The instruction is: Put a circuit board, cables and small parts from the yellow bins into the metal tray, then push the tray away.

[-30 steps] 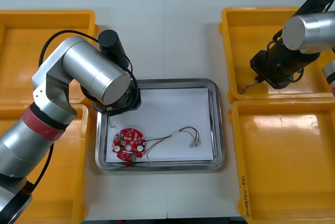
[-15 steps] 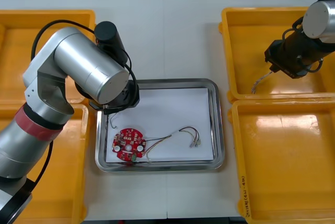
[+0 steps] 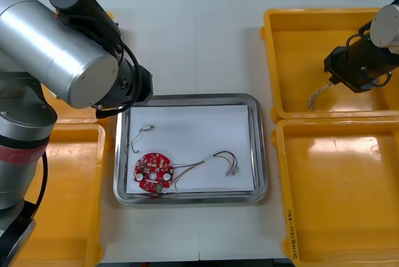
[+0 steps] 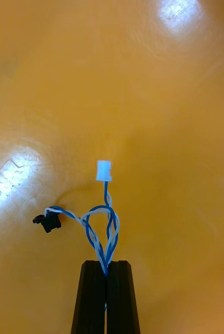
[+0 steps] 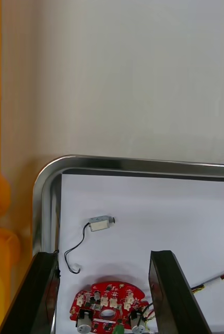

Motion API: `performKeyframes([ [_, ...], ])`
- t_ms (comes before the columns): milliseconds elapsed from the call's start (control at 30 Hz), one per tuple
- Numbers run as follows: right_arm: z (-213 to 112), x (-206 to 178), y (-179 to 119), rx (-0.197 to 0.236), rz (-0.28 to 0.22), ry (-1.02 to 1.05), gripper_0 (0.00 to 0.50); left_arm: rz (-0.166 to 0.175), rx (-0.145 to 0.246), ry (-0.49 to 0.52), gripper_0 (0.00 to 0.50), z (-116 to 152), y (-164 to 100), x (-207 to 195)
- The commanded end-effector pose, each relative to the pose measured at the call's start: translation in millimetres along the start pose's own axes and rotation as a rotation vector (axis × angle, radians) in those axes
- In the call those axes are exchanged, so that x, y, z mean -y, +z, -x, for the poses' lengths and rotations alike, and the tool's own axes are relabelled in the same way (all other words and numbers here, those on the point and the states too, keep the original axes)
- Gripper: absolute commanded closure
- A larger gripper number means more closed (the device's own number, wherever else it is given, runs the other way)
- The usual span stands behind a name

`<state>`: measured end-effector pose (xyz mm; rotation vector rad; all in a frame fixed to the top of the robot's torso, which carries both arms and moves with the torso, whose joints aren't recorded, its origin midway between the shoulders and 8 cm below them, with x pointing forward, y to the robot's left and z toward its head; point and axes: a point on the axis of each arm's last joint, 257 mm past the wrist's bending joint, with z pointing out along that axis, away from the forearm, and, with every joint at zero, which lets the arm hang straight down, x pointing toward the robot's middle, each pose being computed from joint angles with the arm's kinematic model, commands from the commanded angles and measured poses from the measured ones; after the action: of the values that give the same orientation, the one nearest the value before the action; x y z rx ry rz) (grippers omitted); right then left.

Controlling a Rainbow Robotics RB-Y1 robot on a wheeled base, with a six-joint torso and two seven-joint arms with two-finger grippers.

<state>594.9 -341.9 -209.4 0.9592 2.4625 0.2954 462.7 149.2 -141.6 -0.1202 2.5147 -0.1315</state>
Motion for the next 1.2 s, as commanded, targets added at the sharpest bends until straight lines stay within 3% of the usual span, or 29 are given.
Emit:
performKeyframes([
  [33, 38.2, -12.6, -29.1, 0.076, 0.034, -0.026, 0.440, -0.020, 0.073, 0.054, 0.000, 35.5, -31.9, -9.2],
  [67, 38.2, -10.8, -28.3, 0.076, 0.030, -0.024, 0.316, -0.018, 0.071, 0.052, 0.000, 40.5, -34.8, -14.3],
  [167, 38.4, -10.6, -28.1, 0.076, 0.029, -0.020, 0.150, -0.012, 0.050, 0.040, 0.000, 50.4, -39.7, -29.3],
  [267, 38.2, -9.8, -28.2, 0.073, 0.028, -0.021, 0.063, 0.004, 0.038, 0.033, 0.000, 60.8, -46.4, -46.2],
  [467, 31.8, -7.0, -31.8, 0.040, 0.010, -0.019, 0.016, 0.007, 0.024, -0.020, 0.000, 80.5, -62.7, -78.9],
  [733, 19.7, -10.4, -42.0, -0.023, -0.003, -0.019, 0.005, 0.048, -0.020, -0.086, 0.000, 95.1, -73.1, -128.9],
  [933, -0.3, -29.6, -42.0, -0.096, 0.067, 0.001, 0.004, 0.112, -0.073, -0.152, 0.000, 96.0, -69.2, -173.2],
  [1067, -9.8, -31.8, -39.7, -0.125, 0.075, 0.009, 0.003, 0.149, -0.101, -0.202, 0.000, 94.3, -66.2, -196.4],
  [1200, -15.1, -27.8, -33.9, -0.135, 0.056, 0.017, 0.005, 0.164, -0.117, -0.253, 0.000, 98.3, -63.0, -213.1],
])
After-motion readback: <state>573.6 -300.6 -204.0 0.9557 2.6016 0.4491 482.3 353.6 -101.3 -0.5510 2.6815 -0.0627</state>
